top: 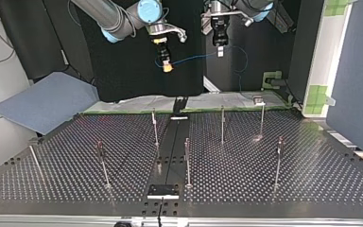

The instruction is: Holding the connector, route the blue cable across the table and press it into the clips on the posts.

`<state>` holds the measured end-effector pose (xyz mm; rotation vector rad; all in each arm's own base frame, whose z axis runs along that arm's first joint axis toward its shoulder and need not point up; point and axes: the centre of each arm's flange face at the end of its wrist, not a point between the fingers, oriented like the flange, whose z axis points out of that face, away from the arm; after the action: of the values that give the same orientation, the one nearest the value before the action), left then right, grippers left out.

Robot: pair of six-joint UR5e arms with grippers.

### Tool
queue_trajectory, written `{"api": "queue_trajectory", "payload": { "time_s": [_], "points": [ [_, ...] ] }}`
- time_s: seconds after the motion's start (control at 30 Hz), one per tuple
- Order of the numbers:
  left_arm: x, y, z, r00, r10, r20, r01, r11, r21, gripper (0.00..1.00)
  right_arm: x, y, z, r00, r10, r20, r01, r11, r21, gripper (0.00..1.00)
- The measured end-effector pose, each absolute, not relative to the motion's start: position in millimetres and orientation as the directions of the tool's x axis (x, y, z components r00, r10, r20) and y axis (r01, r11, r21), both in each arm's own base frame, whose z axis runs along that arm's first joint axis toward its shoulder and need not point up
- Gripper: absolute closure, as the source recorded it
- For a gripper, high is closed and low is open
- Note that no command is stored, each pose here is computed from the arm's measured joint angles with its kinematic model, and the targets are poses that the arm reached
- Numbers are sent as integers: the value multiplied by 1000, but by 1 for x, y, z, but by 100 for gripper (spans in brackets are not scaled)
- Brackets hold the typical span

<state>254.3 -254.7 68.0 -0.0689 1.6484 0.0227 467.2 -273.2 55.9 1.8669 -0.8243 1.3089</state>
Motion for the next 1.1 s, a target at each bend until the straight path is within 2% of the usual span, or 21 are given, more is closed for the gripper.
{"api": "queue_trajectory", "payload": {
  "time_s": [0.23, 0.5, 0.8, 1.1],
  "points": [
    [239, -234, 80, -104, -22, -994, -130, 992, -8, 100, 486, -279, 100, 193, -96, 976, -800, -591, 100, 100],
    [265, -237, 114, -55, -28, -998, -197, 980, -17, 100, 506, -297, 171, 117, -49, 992, -793, -606, 63, 100],
    [292, -239, 156, 6, -37, -999, -272, 962, -37, 100, 513, -302, 223, 66, -35, 997, -775, -632, 29, 100],
    [309, -239, 200, 63, -69, -996, -309, 947, -85, 100, 523, -307, 246, 65, -42, 997, -756, -655, 22, 100]
  ]
}}
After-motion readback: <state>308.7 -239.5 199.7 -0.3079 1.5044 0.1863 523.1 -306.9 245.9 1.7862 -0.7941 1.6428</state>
